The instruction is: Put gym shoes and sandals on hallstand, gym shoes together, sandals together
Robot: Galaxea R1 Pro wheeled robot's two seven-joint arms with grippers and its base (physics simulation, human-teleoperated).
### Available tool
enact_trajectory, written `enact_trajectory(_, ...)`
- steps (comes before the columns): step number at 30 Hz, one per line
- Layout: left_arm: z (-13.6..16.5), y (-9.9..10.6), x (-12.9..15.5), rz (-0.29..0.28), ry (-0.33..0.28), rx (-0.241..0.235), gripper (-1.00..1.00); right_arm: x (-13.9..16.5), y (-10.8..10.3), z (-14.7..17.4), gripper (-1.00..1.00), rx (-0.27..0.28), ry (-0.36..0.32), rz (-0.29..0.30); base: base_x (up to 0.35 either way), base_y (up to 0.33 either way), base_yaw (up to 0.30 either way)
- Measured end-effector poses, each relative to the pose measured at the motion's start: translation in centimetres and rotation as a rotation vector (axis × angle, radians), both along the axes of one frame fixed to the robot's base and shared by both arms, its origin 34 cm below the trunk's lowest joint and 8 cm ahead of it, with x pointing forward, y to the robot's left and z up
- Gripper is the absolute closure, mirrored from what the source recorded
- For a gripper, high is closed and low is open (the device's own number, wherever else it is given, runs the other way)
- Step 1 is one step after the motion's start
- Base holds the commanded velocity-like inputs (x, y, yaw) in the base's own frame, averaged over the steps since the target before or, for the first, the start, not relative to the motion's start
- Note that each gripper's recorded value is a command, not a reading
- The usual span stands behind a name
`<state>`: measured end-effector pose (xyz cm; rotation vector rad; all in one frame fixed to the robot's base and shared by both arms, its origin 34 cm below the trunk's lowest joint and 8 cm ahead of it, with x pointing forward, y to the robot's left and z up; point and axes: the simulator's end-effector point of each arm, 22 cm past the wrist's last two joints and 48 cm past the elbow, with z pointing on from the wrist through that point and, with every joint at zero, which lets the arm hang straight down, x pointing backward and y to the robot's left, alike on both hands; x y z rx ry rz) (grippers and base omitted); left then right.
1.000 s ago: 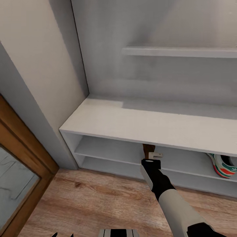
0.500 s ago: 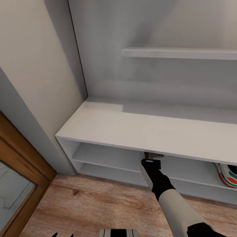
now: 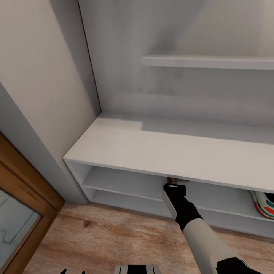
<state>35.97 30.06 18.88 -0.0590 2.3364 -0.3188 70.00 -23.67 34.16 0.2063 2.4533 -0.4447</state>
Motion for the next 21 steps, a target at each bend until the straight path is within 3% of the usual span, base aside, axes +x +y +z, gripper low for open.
enact_trajectory(16, -0.01, 0.02, -0.02, 0.000, 0.000, 0.000, -1.00, 0.03, -0.12, 0.03, 1.00, -0.002, -0.001, -0.001, 0.048, 0.000, 0.000)
enact_trajectory(17, -0.01, 0.04, -0.01, 0.000, 0.000, 0.001, -1.00, 0.03, -0.12, 0.03, -1.00, -0.002, -0.001, -0.001, 0.003, 0.000, 0.000)
enact_trajectory(21, 0.00, 0.03, 0.00, 0.000, 0.000, 0.000, -1.00, 0.00, -0.12, -0.01, -1.00, 0.000, -0.001, -0.003, 0.001, 0.000, 0.000)
